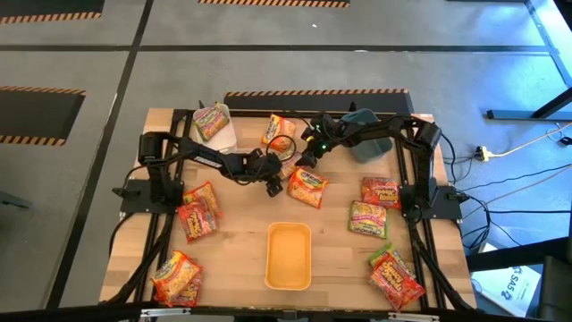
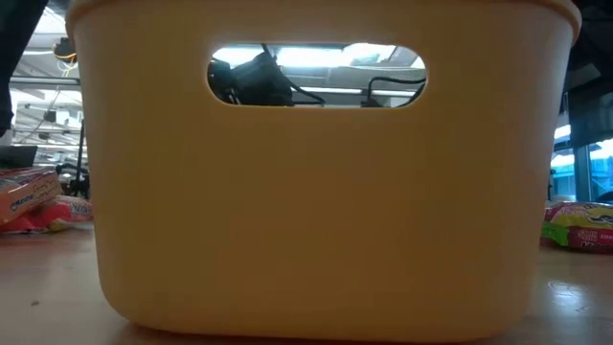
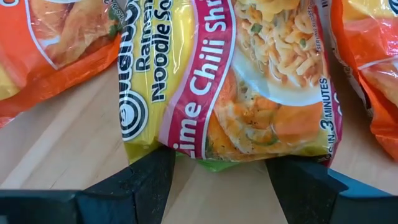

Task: Sort Maruchan noodles
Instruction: Put the top left green noodle pack into the white bin

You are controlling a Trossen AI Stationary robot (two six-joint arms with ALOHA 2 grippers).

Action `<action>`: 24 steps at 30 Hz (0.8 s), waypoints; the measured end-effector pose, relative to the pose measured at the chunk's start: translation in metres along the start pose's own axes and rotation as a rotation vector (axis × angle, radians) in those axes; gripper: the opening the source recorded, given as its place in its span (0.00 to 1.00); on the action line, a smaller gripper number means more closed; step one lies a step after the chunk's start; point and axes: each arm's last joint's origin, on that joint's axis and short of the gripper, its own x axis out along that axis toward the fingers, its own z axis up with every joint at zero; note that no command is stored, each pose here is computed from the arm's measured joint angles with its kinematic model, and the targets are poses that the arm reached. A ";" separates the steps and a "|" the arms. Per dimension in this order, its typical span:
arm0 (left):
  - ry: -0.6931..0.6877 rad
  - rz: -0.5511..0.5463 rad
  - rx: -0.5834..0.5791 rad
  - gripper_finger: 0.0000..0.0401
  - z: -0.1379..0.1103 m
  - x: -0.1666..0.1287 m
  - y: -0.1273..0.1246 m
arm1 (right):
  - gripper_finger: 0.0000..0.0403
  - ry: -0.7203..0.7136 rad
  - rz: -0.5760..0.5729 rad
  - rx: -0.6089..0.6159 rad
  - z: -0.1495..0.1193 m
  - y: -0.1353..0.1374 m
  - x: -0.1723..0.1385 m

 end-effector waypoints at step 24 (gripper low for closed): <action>-0.037 0.003 0.024 0.62 0.001 -0.009 -0.012 | 0.62 -0.033 0.083 -0.045 0.022 0.038 0.008</action>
